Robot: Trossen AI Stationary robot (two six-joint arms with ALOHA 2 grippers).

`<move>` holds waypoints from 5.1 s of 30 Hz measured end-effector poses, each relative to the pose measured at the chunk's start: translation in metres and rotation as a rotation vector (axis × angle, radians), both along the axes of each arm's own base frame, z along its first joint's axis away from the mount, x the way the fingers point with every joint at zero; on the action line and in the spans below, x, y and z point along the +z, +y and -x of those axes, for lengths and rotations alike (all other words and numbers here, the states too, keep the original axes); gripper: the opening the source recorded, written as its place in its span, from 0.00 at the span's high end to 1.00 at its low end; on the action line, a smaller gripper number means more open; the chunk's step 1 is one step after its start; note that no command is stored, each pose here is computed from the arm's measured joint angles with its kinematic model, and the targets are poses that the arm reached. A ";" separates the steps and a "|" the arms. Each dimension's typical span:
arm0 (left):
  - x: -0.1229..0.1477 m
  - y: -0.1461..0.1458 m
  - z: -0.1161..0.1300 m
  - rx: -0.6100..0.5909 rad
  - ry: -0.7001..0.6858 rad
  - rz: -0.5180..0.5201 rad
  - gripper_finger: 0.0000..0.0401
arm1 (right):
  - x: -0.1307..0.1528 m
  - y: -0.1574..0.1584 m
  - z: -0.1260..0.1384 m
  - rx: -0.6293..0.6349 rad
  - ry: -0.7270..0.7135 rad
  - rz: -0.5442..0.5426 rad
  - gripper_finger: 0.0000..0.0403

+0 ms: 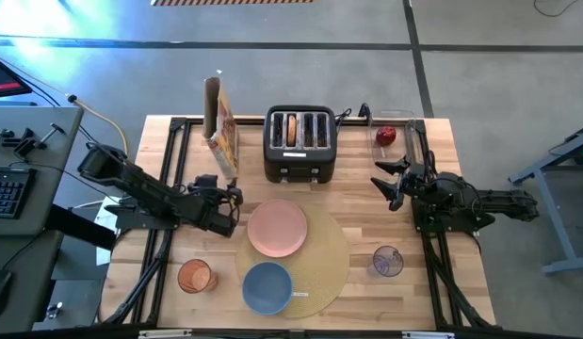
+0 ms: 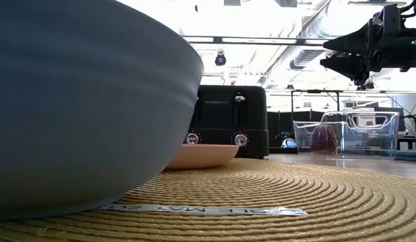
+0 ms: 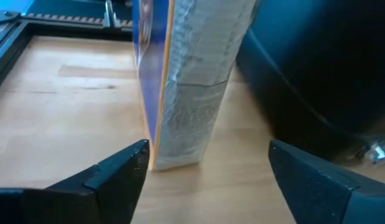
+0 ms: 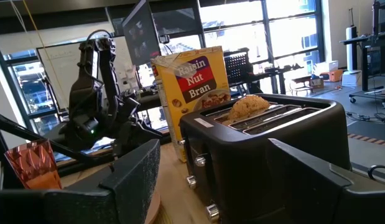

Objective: Arrange a breakfast setting
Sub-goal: Pour the cereal into the bowl

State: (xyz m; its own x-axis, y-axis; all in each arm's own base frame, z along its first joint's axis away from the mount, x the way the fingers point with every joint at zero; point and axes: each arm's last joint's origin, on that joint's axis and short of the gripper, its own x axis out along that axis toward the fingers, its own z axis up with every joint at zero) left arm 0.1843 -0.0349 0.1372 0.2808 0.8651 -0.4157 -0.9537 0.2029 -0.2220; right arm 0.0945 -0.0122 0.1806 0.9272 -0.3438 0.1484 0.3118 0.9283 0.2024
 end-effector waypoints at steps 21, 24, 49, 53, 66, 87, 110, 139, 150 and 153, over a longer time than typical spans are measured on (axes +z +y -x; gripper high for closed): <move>-0.018 0.022 -0.022 0.088 -0.005 -0.192 0.05 | 0.000 0.000 0.000 0.000 0.000 0.000 0.30; -0.021 0.026 -0.023 0.101 0.023 -0.199 0.05 | 0.000 0.000 0.000 0.000 0.000 0.000 0.30; -0.059 0.056 -0.031 0.252 0.026 -0.420 0.05 | 0.000 0.000 0.000 0.000 0.000 0.000 0.30; -0.065 0.059 -0.032 0.267 0.024 -0.421 0.07 | 0.000 0.000 0.000 0.000 0.001 0.000 0.30; -0.068 0.061 -0.032 0.273 0.039 -0.425 0.30 | 0.000 0.000 0.000 0.000 0.001 0.000 0.30; -0.068 0.061 -0.034 0.266 0.060 -0.427 0.91 | 0.000 0.000 0.000 0.000 0.000 0.000 0.30; -0.010 0.053 -0.010 0.206 0.158 -0.369 0.99 | 0.000 0.000 0.000 0.000 0.004 0.000 0.30; 0.089 0.026 0.041 -0.187 0.270 -0.347 0.99 | -0.002 0.000 0.000 0.000 0.024 -0.001 0.30; 0.121 0.023 0.061 -0.417 0.192 -0.340 0.99 | -0.004 0.000 -0.001 -0.001 0.043 -0.001 0.30; 0.130 0.022 0.061 -0.502 0.172 -0.363 0.99 | -0.004 0.000 -0.001 0.000 0.046 -0.002 0.30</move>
State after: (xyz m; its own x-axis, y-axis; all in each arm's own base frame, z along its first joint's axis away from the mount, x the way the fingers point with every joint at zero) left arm 0.1231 -0.0132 0.2672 0.6439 0.7395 -0.1964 -0.7387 0.6677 0.0920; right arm 0.0951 -0.0122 0.1761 0.9331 -0.3440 0.1049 0.3208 0.9281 0.1892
